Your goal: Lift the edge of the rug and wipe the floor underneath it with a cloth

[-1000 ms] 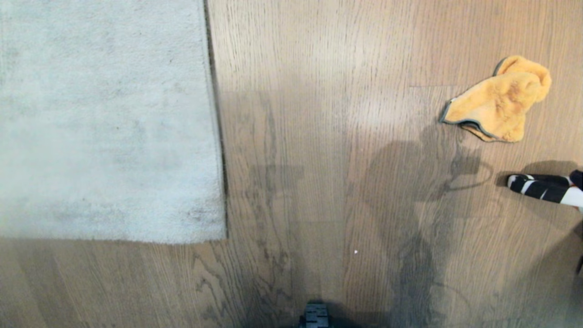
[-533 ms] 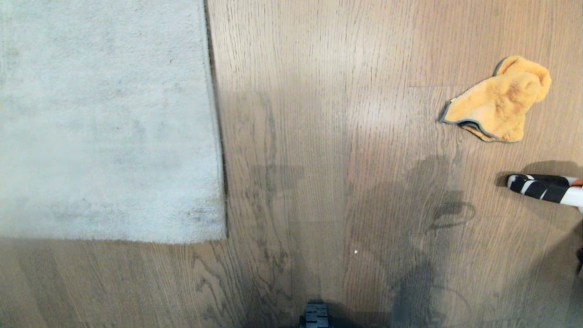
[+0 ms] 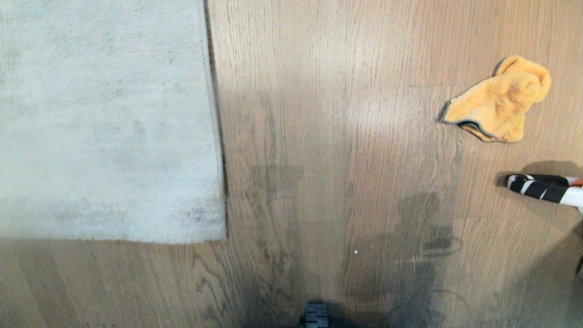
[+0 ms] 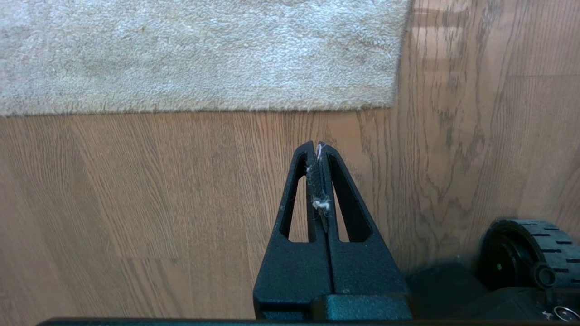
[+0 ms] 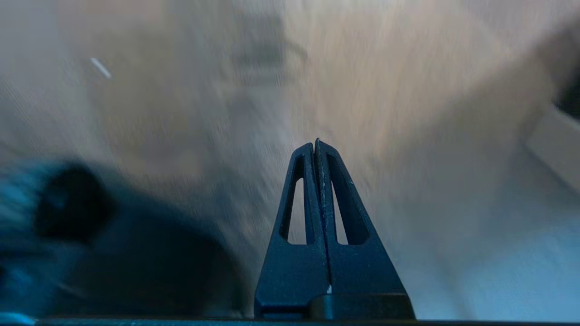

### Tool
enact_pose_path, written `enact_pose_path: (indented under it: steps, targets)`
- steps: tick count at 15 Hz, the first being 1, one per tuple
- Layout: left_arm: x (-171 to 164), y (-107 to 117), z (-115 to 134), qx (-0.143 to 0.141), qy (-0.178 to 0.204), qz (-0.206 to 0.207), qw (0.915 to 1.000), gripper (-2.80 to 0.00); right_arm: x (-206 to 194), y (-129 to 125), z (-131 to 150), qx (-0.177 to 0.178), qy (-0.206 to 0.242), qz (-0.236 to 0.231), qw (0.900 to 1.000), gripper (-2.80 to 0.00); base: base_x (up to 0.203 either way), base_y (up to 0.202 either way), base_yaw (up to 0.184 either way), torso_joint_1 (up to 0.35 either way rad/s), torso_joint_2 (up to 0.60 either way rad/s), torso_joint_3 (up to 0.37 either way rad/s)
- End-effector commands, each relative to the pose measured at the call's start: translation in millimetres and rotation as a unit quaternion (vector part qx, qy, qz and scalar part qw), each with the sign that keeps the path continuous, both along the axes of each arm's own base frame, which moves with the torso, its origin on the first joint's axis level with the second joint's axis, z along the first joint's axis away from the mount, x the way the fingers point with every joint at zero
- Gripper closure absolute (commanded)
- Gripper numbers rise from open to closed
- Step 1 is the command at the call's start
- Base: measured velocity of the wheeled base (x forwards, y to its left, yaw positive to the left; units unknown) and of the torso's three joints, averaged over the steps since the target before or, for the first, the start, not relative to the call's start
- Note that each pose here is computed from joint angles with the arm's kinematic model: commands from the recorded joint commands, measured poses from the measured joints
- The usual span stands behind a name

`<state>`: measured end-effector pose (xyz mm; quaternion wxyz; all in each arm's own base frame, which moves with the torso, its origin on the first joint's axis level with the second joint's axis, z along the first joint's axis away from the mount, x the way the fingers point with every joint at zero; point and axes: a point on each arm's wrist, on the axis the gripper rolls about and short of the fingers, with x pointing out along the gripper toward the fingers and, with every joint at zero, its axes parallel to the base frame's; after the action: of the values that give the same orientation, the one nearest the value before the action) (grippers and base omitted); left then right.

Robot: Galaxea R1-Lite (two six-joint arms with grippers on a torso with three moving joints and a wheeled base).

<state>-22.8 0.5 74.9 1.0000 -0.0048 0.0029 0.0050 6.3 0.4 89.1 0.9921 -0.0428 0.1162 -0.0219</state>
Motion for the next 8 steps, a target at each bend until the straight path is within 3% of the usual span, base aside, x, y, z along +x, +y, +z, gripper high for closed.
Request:
enact_pose_path:
  steps: [1,3,5,8]
  targets:
    - [0,0,0,-0.001,0.000,0.000,1.0000,0.00,-6,0,-8,-0.011,0.014,-0.013,1.000,0.00,0.000,0.000,0.000,0.000,0.00,0.000]
    - [0,0,0,0.000,0.000,0.000,1.0000,0.00,-8,0,-10,-0.017,0.024,-0.004,1.000,0.00,0.000,0.000,0.000,0.000,0.00,0.000]
    - [0,0,0,-0.001,0.000,0.000,1.0000,0.00,-11,0,-11,-0.010,0.002,0.042,0.999,0.00,0.000,0.000,0.000,0.000,0.00,0.000]
    - [0,0,0,-0.001,0.000,0.000,1.0000,0.00,-18,0,-12,0.001,-0.036,0.036,0.999,0.00,0.000,0.000,0.000,0.000,0.00,0.000]
